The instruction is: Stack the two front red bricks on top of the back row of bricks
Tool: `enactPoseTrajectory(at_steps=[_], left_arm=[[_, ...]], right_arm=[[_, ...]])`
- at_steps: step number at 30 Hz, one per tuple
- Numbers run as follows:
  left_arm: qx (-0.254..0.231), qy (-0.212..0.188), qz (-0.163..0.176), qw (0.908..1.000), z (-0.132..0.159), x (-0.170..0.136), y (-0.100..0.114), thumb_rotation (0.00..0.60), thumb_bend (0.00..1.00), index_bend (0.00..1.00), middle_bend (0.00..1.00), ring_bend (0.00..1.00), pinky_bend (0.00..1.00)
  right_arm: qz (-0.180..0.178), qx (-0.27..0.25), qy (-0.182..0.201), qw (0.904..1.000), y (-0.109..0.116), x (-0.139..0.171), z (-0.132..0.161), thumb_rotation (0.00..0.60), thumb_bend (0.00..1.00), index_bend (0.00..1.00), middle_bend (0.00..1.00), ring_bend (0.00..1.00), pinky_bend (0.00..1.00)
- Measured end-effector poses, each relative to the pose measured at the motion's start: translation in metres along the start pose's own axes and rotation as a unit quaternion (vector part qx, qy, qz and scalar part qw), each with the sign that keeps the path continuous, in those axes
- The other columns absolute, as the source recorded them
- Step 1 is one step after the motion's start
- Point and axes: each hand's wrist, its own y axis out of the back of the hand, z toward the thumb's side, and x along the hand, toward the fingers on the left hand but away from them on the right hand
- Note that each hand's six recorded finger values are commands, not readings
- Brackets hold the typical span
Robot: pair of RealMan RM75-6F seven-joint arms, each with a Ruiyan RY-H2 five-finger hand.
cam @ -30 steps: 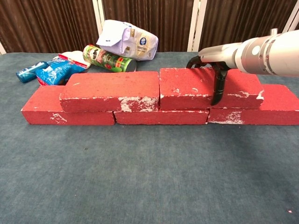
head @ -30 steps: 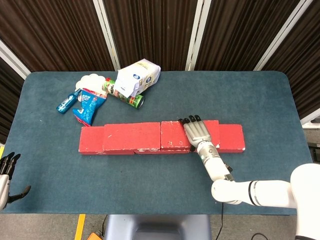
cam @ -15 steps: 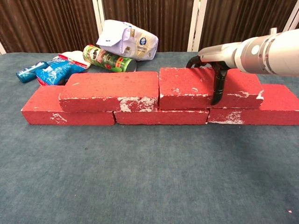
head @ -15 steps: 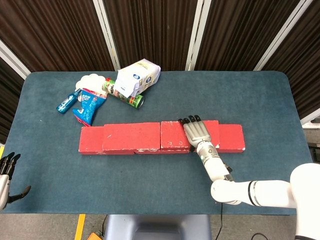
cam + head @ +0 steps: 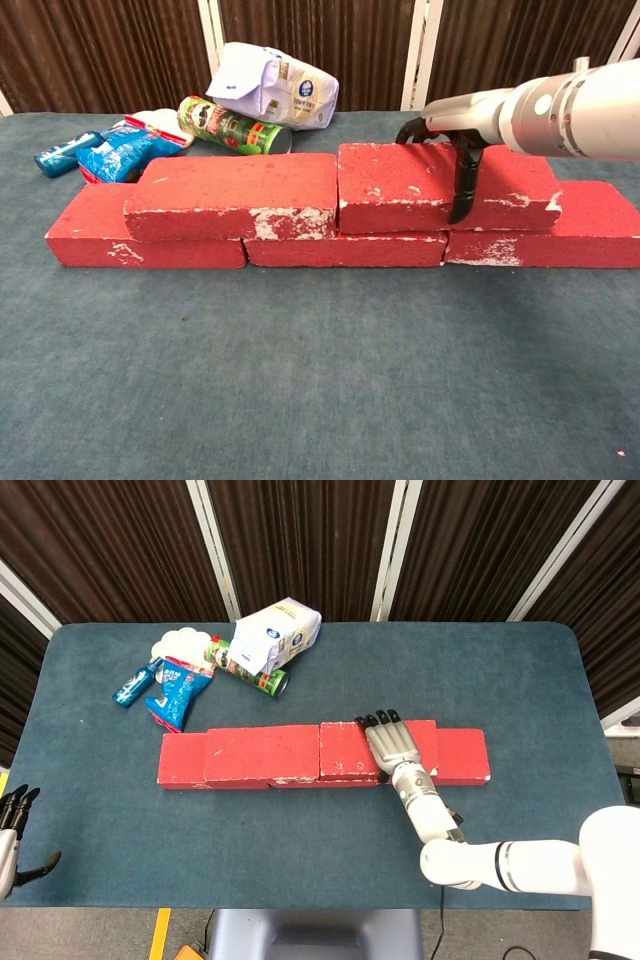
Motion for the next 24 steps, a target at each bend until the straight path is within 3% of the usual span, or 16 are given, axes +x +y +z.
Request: enactPoseTrajectory(at_steps=[24], left_arm=[[-0.002, 0.001, 0.0, 1.0, -0.001, 0.0004, 0.0005, 0.6, 0.23, 0.0, 0.0, 0.0, 0.03]], right_arm=[[0.004, 0.005, -0.002, 1.0, -0.0013, -0.0017, 0.0049, 0.6, 0.0, 0.22, 0.2, 0.1, 0.0]])
